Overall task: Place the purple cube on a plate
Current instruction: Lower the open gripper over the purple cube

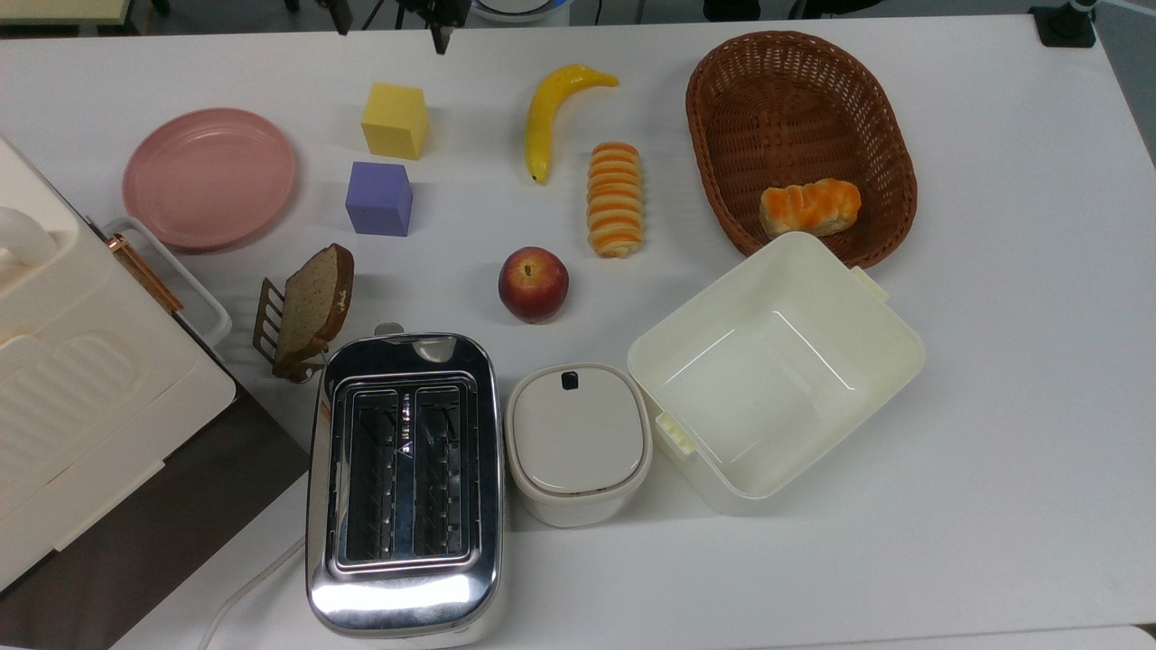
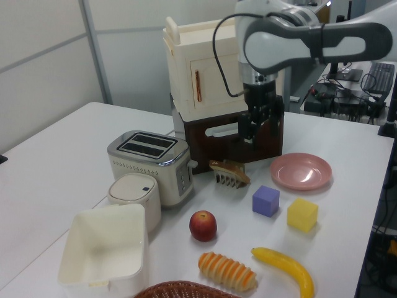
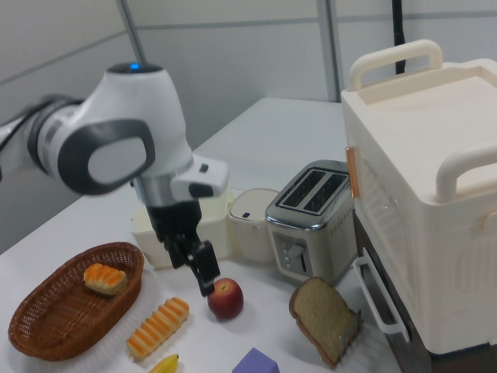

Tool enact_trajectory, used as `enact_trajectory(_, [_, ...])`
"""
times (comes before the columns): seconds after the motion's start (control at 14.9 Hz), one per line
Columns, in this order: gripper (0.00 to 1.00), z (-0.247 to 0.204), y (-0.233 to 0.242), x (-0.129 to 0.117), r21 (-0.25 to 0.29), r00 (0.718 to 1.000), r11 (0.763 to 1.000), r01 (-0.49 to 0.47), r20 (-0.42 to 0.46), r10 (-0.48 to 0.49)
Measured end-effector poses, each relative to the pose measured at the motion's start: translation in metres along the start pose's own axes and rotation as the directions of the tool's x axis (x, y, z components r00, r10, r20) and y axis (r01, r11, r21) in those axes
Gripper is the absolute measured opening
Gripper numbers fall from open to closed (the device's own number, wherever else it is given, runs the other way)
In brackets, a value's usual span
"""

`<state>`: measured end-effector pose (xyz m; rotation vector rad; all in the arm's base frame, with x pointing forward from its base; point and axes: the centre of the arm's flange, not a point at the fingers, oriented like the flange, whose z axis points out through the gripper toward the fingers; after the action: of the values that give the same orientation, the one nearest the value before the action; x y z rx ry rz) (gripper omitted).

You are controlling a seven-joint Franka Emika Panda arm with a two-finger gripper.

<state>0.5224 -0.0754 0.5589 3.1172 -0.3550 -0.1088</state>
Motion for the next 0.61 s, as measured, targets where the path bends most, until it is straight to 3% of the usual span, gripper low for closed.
enact_trajectory(0.2, [1.00, 0.040, 0.020, -0.006, 0.018, 0.991, 0.999, -0.033, -0.130, 0.035])
enact_trajectory(0.61, [1.00, 0.091, 0.048, -0.011, 0.010, 0.984, 0.999, -0.041, -0.173, 0.042])
